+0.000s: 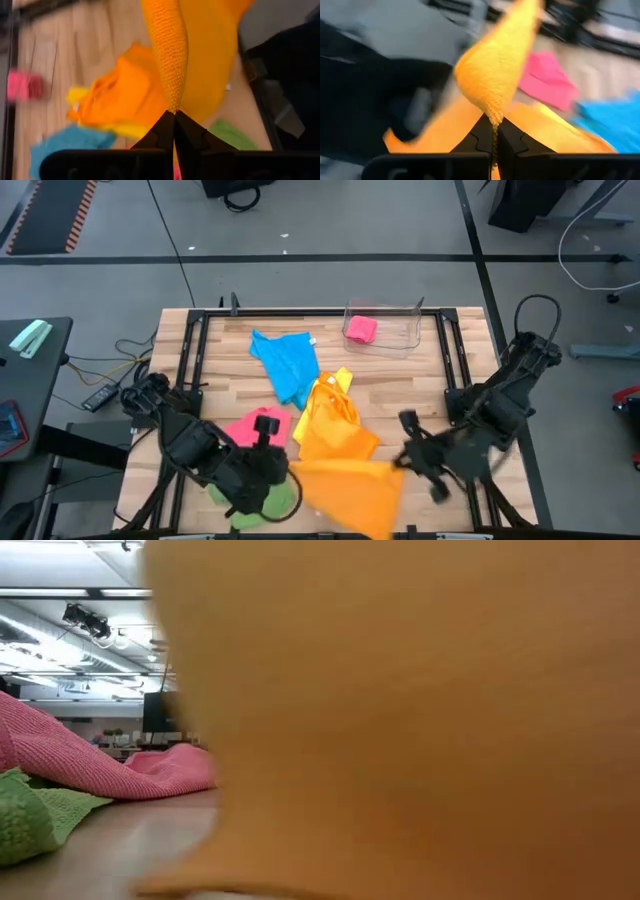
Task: Fold microfiber towels
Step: Fold the right orange microfiber cloth
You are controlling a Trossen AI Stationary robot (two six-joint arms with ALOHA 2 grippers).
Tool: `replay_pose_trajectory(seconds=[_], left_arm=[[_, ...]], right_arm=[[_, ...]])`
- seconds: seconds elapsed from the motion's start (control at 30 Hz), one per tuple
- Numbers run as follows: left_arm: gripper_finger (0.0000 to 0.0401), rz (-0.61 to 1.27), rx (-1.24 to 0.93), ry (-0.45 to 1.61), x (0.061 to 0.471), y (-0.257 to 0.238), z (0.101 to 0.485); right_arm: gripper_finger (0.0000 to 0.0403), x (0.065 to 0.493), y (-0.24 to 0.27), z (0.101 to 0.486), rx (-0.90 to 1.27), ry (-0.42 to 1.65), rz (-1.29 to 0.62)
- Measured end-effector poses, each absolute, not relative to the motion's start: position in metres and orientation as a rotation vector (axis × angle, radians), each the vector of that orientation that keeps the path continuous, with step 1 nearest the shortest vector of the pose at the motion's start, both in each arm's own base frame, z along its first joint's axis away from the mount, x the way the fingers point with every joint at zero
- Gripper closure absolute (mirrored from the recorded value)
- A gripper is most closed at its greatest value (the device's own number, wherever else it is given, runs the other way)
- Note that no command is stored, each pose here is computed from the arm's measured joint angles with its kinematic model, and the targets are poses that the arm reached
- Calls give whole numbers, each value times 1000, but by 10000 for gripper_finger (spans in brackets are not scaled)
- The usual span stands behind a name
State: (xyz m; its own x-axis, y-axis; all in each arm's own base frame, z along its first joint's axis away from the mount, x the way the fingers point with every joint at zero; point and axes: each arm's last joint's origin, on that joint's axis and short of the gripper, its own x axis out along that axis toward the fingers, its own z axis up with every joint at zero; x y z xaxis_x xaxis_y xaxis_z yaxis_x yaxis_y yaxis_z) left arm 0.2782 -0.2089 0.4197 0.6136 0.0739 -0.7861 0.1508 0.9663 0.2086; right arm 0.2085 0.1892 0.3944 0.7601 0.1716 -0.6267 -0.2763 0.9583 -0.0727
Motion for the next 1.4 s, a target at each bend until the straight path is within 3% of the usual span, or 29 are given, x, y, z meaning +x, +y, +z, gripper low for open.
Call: replay_pose_trajectory(seconds=[0.27, 0.53, 0.97, 1.2, 1.4], left_arm=[[395, 46, 290, 1056, 295, -197, 380], [385, 167, 317, 1171, 309, -164, 361], [378, 217, 320, 1191, 319, -139, 362], [395, 174, 291, 1124, 323, -153, 361], [376, 136, 320, 1156, 332, -172, 342]], right_arm=[[393, 234, 137, 339, -444, 887, -33], [393, 254, 90, 330, -493, 959, -198], [393, 259, 70, 317, -503, 1029, -214], [393, 255, 73, 277, -510, 1098, -159], [393, 251, 75, 270, -516, 1125, -160]])
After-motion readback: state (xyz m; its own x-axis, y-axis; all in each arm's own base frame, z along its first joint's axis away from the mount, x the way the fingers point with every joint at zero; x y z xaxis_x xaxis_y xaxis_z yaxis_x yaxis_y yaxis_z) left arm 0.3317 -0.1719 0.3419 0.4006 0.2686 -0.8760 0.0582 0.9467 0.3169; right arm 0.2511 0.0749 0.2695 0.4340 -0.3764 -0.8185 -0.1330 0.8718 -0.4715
